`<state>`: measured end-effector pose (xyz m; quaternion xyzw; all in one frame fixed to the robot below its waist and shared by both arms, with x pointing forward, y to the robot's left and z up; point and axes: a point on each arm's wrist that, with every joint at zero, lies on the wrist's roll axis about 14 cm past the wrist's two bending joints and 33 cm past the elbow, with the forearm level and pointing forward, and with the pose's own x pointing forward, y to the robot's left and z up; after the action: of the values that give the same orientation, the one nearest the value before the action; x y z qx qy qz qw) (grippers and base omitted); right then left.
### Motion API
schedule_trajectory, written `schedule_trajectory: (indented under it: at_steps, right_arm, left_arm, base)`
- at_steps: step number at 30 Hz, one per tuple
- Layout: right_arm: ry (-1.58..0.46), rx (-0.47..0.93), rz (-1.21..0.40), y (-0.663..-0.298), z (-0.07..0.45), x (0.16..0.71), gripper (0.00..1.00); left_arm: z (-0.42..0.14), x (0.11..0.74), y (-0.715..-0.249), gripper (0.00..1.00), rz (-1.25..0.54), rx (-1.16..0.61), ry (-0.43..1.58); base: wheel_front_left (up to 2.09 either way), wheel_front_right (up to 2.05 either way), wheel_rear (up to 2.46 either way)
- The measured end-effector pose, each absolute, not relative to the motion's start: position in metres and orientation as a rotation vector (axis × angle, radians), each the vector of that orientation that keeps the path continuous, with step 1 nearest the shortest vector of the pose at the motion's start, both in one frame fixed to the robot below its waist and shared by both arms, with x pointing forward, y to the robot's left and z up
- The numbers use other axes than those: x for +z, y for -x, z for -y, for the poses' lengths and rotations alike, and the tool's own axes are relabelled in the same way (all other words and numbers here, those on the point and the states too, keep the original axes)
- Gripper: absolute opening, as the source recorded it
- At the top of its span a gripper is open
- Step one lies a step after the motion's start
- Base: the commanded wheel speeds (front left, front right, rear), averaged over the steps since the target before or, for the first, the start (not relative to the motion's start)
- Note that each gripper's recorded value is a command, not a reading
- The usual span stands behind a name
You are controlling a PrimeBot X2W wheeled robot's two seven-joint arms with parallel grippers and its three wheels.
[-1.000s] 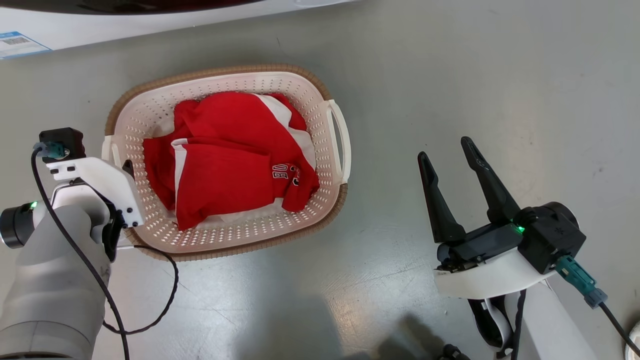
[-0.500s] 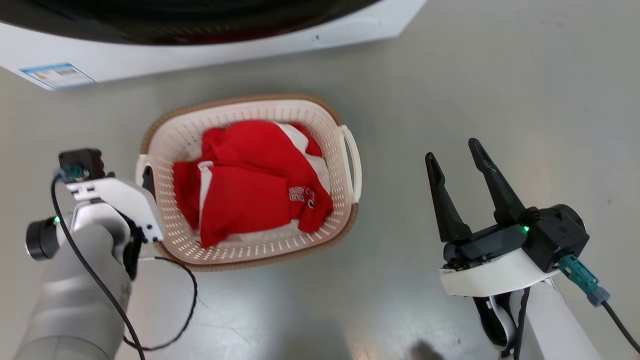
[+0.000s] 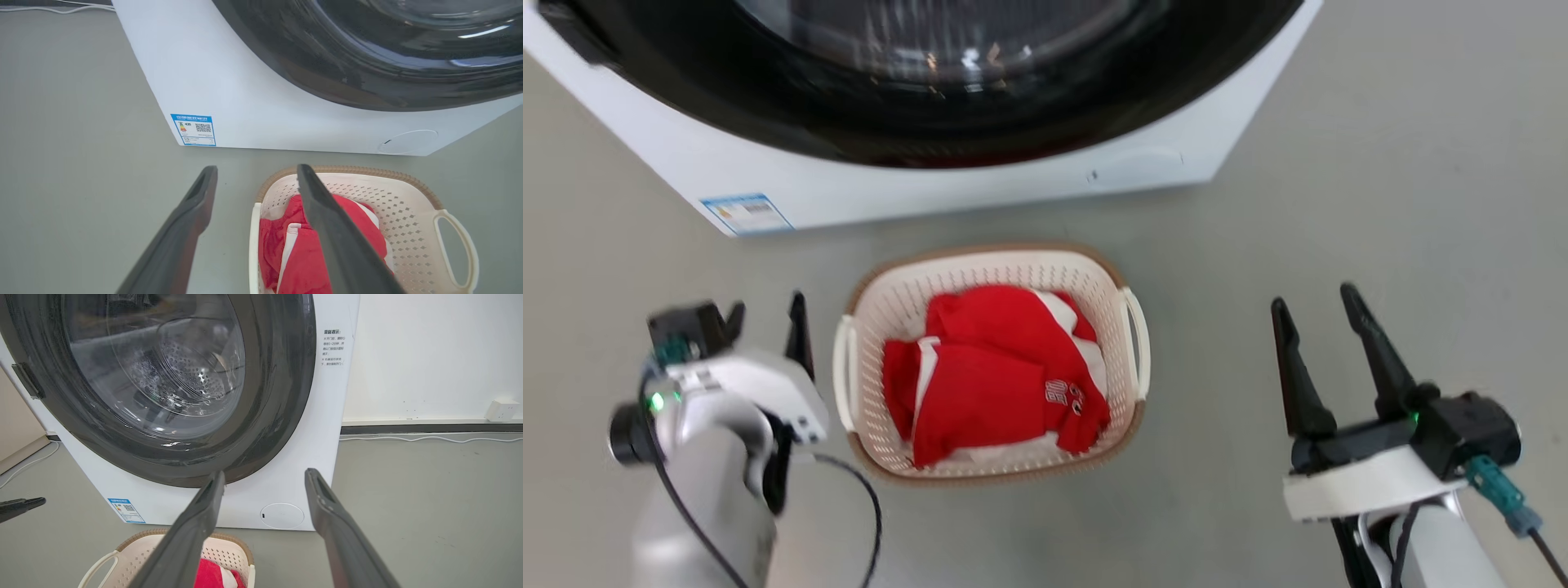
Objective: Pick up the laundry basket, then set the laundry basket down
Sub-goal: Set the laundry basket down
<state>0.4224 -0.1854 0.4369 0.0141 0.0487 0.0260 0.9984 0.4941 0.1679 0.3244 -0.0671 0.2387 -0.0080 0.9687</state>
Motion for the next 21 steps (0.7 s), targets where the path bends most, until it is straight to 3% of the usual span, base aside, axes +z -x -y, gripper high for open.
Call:
schedule_trajectory:
  at_steps: [21]
  right_arm:
    - [-0.006, 0.028, -0.057, -0.361, 0.192, 0.464, 1.0]
  left_arm:
    - [-0.216, 0.416, -0.386, 1.0, -0.206, 0.102, 0.167]
  base:
    - [0.0, 0.0, 0.0]
